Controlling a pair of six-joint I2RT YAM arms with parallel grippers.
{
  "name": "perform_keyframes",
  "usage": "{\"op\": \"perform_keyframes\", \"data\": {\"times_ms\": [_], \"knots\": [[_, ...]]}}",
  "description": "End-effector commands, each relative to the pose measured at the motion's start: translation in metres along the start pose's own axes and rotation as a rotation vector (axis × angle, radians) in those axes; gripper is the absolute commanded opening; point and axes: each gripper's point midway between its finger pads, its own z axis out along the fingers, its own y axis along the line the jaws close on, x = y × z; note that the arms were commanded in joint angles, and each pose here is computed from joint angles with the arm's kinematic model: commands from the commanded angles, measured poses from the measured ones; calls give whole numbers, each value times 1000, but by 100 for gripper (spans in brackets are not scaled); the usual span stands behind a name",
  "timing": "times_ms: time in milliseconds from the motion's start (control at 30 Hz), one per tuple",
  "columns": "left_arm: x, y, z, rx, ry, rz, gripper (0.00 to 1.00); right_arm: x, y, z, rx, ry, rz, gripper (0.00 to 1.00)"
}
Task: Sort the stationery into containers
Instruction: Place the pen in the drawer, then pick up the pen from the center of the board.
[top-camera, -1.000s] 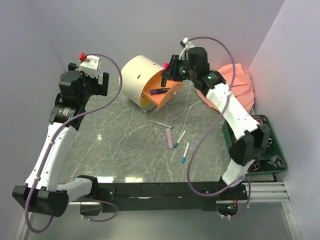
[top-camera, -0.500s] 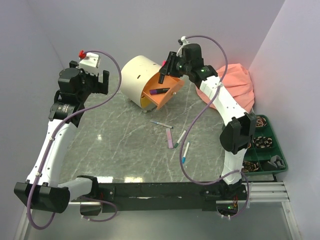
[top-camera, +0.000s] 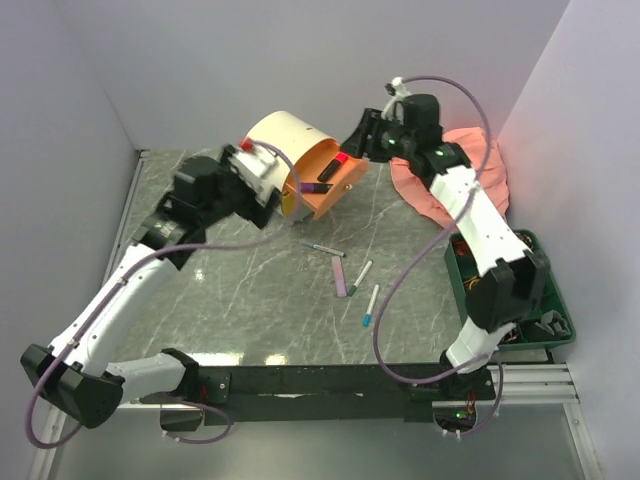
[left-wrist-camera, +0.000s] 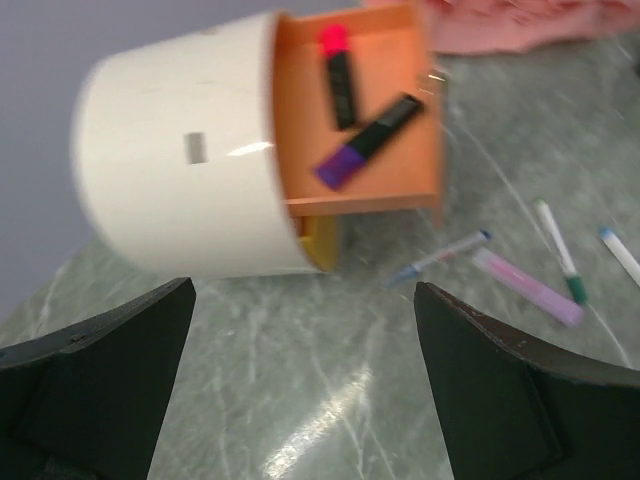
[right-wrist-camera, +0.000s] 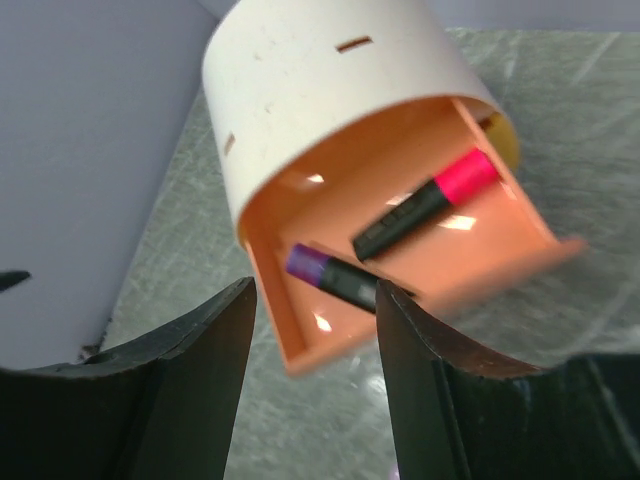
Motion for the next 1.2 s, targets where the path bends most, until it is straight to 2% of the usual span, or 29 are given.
{"op": "perform_keyframes", "data": {"times_ms": [0, 67, 133, 300, 400, 433, 500, 533, 567, 633, 733, 933, 1167], "knots": [[18, -69, 11, 204, 37, 146, 99, -15, -13, -62, 3, -98, -145, 60], [21, -101, 22, 269, 47, 187, 99, -17, -33, -87, 61, -150, -156, 60], [29, -136, 32, 330, 66, 214, 99, 2, -61, -94, 128, -133, -106, 60], [52, -186, 55, 311, 137, 234, 98, 16, -98, -128, 233, -183, -46, 60], [69, -215, 68, 341, 225, 196, 96, 22, -107, -145, 272, -201, -47, 61], [93, -225, 75, 345, 319, 153, 95, 24, -109, -148, 280, -201, -48, 61], [90, -231, 88, 312, 359, 67, 92, 32, -113, -155, 295, -198, -40, 61], [113, -239, 94, 285, 466, -10, 91, 34, -114, -157, 297, -201, -29, 61], [102, -241, 102, 272, 452, -43, 90, 35, -111, -159, 289, -210, -28, 61], [114, -250, 111, 258, 494, -82, 88, 45, -112, -158, 280, -198, -5, 61], [121, -257, 122, 237, 535, -104, 85, 52, -120, -163, 297, -199, 22, 61], [145, -253, 116, 210, 628, -166, 86, 66, -132, -170, 315, -191, 52, 61], [195, -249, 112, 185, 752, -233, 83, 69, -143, -169, 319, -189, 78, 61]]}}
